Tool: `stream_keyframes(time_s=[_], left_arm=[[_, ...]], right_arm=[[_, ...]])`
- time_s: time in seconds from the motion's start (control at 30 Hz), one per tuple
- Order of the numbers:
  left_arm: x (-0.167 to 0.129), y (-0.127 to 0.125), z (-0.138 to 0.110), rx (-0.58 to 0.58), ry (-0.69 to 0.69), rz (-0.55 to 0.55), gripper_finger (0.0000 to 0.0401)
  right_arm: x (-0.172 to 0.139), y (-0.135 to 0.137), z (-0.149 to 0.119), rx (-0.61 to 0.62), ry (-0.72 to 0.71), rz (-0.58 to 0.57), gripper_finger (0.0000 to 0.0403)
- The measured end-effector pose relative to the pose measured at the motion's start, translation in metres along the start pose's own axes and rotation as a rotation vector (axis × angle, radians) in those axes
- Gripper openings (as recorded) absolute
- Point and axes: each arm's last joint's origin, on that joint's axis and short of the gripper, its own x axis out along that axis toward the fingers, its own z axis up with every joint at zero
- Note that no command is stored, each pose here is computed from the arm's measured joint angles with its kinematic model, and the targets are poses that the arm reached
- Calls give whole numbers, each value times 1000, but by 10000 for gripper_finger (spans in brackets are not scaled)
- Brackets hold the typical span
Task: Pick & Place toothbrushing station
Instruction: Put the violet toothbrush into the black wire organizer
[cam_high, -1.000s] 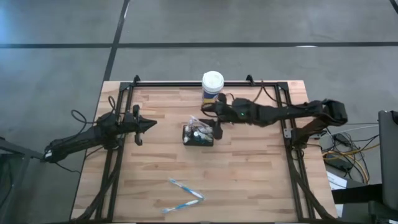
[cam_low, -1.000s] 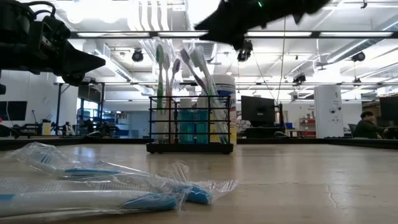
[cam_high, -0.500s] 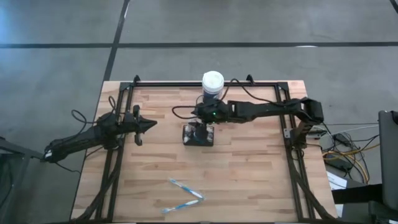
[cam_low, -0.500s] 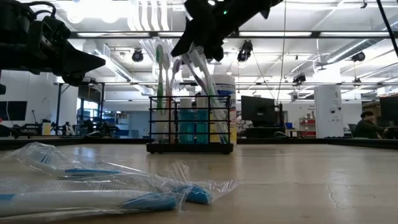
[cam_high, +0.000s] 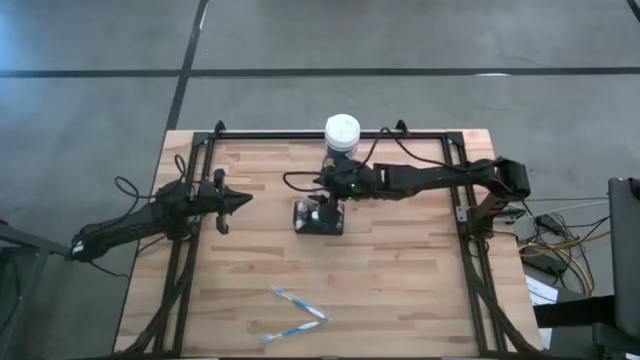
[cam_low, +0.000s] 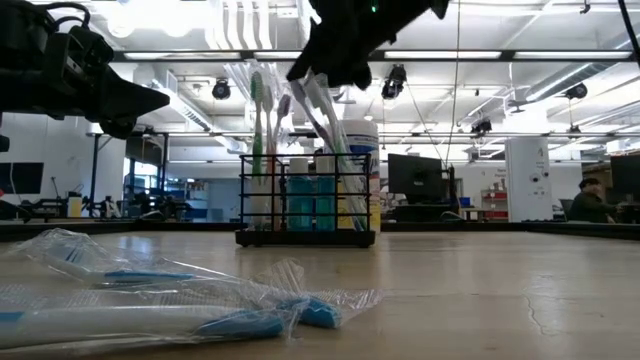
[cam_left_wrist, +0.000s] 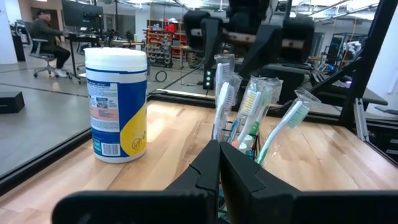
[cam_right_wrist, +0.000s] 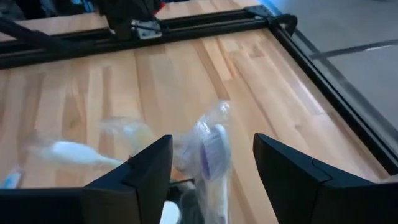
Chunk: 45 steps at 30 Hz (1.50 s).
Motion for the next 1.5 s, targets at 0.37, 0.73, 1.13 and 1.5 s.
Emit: stream_keyframes(time_s=[0.37, 0.73, 1.13, 1.5], left_arm=[[0, 0, 0, -14, -4, -1, 14], [0, 0, 0, -14, -3, -1, 14], [0, 0, 0, -15, -3, 0, 14], [0, 0, 0, -18, 3, -2, 14]], right_arm=[[3, 1, -5, -9, -23, -38, 165], [2, 6, -4, -66, -38, -24, 40], [-11, 10, 4, -75, -91, -56, 9], [-23, 9, -26, -1, -198, -78, 8]])
